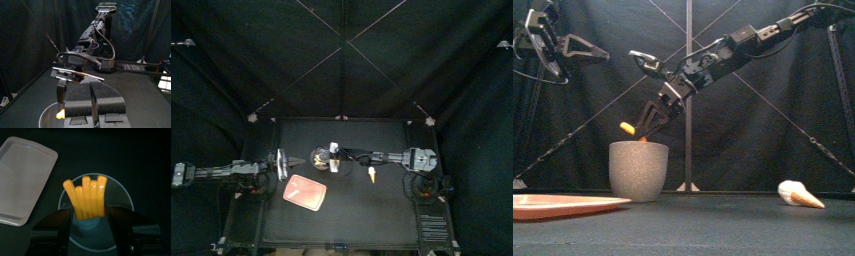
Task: Pick the fries then place it in the grey bowl
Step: Drop fries in the grey bowl and return to neutral
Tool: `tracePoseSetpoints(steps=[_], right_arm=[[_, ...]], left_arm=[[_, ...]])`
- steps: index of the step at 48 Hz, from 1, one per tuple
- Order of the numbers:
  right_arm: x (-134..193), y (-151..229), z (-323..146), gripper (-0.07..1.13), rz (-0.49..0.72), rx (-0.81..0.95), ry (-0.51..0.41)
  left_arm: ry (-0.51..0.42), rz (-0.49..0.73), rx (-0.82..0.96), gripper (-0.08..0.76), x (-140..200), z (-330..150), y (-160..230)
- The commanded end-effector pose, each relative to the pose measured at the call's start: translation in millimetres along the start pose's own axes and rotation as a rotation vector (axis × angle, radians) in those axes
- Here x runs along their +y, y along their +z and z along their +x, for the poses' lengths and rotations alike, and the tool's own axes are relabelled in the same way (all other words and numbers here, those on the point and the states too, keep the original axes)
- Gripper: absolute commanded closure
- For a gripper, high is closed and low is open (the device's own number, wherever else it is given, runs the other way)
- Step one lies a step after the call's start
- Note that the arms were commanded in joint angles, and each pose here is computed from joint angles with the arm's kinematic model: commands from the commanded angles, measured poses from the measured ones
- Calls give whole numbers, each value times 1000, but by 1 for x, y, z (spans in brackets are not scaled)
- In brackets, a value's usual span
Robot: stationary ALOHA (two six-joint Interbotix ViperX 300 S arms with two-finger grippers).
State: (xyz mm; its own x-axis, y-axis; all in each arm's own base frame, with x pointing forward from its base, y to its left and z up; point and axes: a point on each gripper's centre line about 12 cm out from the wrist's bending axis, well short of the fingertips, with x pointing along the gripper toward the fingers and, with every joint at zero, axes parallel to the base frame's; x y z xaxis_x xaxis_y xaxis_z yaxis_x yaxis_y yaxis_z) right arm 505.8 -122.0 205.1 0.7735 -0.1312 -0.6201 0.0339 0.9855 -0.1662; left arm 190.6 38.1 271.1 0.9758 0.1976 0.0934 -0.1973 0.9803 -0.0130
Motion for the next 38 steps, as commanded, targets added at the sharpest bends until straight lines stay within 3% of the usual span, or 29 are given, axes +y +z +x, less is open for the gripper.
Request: tracePoseSetpoints(steps=[1,8,21,31,38], right_arm=[[-5,19,-16,210,10,-53,-13],[-6,21,-16,122,11,-61,-17],[-6,29,-32,122,14,-108,-32],[20,29,-64,122,65,-182,-11],[36,20,-95,122,145,-317,-49]], left_arm=[[2,3,-31,674,0,2,10],[3,2,-34,674,0,2,10],[1,2,-32,674,0,2,10],[0,6,-21,674,0,1,7],[-2,16,20,674,0,0,1]])
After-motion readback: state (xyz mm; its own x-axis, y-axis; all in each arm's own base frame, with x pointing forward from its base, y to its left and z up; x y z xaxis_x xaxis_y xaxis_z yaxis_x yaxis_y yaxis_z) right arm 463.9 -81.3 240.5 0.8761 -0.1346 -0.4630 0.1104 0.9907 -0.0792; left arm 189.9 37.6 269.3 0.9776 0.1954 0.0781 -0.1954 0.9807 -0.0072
